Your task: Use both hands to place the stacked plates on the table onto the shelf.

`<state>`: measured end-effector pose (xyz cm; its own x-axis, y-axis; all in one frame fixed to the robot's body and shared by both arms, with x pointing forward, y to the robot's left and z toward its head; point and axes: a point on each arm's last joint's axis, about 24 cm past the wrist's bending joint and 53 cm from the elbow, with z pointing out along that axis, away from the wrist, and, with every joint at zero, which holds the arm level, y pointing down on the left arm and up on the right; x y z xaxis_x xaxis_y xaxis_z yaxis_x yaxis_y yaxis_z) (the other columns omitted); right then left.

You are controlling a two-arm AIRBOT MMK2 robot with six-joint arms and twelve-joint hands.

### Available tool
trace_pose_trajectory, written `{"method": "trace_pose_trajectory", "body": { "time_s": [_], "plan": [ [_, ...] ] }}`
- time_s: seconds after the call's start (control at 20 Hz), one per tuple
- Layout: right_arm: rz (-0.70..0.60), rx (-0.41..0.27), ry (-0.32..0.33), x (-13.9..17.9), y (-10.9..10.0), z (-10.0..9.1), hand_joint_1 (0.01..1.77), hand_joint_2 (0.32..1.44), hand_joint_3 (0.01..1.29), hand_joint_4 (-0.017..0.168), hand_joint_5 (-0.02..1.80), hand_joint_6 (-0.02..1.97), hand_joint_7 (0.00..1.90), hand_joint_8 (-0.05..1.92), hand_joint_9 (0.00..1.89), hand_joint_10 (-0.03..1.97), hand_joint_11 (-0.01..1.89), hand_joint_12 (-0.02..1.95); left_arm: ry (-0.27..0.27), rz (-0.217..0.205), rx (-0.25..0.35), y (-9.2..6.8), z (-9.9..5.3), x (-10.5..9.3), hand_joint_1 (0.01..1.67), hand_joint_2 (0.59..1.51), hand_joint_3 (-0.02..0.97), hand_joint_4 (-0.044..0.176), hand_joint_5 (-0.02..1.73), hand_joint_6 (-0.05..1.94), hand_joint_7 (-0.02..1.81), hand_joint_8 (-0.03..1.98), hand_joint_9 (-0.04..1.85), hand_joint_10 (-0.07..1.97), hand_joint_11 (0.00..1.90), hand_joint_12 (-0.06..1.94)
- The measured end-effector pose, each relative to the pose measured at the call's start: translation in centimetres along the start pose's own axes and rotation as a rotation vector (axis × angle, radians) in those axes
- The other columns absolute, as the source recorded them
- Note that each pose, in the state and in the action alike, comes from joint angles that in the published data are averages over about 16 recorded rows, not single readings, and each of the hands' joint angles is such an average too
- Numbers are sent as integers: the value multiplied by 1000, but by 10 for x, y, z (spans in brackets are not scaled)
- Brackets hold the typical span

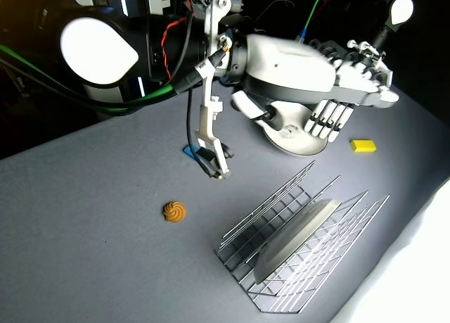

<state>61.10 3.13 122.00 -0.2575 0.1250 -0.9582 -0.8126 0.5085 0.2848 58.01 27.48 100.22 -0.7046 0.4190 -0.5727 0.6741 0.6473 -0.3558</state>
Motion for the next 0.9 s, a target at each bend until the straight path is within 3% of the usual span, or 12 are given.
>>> {"method": "trace_pose_trajectory", "body": {
  "time_s": [0.45,0.9],
  "plan": [
    [-2,-27,92,63,26,13,971,932,12,5,42,2,33,18,21,21,24,97,12,-128,-12,6,2,14,15,1140,18,-1,-3,-28,9,0,-26,-48,20,20],
    [5,-31,149,113,35,39,897,916,11,5,95,1,81,18,77,21,20,464,10,-231,-10,8,4,21,15,1138,18,-3,-7,-40,11,-5,-27,-53,22,2]
  ]
}}
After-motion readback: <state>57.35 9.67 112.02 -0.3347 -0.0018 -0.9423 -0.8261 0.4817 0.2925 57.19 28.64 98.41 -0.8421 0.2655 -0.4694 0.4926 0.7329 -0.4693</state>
